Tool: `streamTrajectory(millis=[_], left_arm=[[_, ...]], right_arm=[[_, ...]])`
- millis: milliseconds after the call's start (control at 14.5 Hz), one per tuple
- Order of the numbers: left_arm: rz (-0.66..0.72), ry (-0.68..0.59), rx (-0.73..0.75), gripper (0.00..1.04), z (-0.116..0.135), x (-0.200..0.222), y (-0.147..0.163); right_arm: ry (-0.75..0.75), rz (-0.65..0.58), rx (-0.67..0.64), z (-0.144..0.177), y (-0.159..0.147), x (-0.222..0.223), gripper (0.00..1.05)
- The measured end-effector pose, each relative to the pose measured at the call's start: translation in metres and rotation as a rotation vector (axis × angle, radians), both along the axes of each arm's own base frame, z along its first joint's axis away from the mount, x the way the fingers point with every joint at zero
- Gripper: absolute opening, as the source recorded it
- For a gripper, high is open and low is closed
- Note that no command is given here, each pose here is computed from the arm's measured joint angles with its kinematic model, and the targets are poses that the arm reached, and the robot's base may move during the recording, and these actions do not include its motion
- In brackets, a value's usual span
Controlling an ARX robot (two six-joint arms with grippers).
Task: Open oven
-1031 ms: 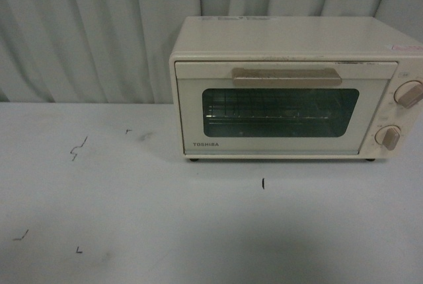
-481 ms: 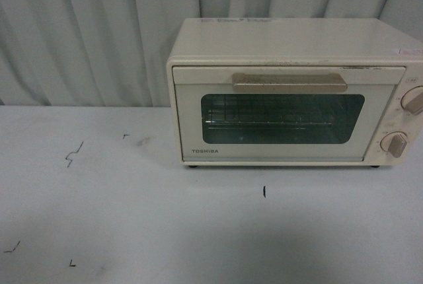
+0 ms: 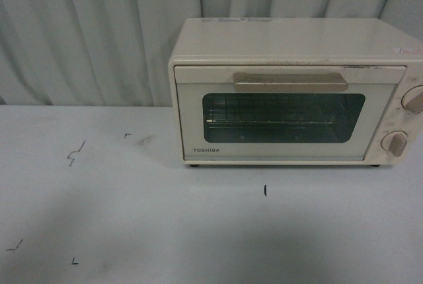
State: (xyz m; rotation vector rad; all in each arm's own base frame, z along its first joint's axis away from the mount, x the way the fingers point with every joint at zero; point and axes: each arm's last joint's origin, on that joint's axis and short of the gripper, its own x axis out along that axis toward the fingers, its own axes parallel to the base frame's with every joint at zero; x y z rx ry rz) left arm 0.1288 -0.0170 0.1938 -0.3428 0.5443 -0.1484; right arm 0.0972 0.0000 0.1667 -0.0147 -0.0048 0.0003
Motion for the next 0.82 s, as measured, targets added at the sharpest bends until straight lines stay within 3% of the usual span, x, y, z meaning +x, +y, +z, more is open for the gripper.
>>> streamTrajectory(millis=[275, 550, 687, 825], left_arm=[[-0.103, 0.072, -0.173, 0.98, -0.007, 0.058, -0.049], [-0.150, 0.266, -0.294, 0.98, -0.040, 0.093, -0.105], [-0.094, 0.439, -0.402, 0.98, -0.087, 0.117, -0.145], [-0.061, 0.472, -0.421, 0.98, -0.098, 0.122, -0.150]], right_arm=[[0.000, 0.000, 0.000, 0.000, 0.000, 0.000, 0.98], [0.000, 0.000, 0.000, 0.000, 0.000, 0.000, 0.98], [0.000, 0.000, 0.000, 0.000, 0.000, 0.000, 0.98], [0.000, 0.000, 0.000, 0.000, 0.000, 0.000, 0.98]])
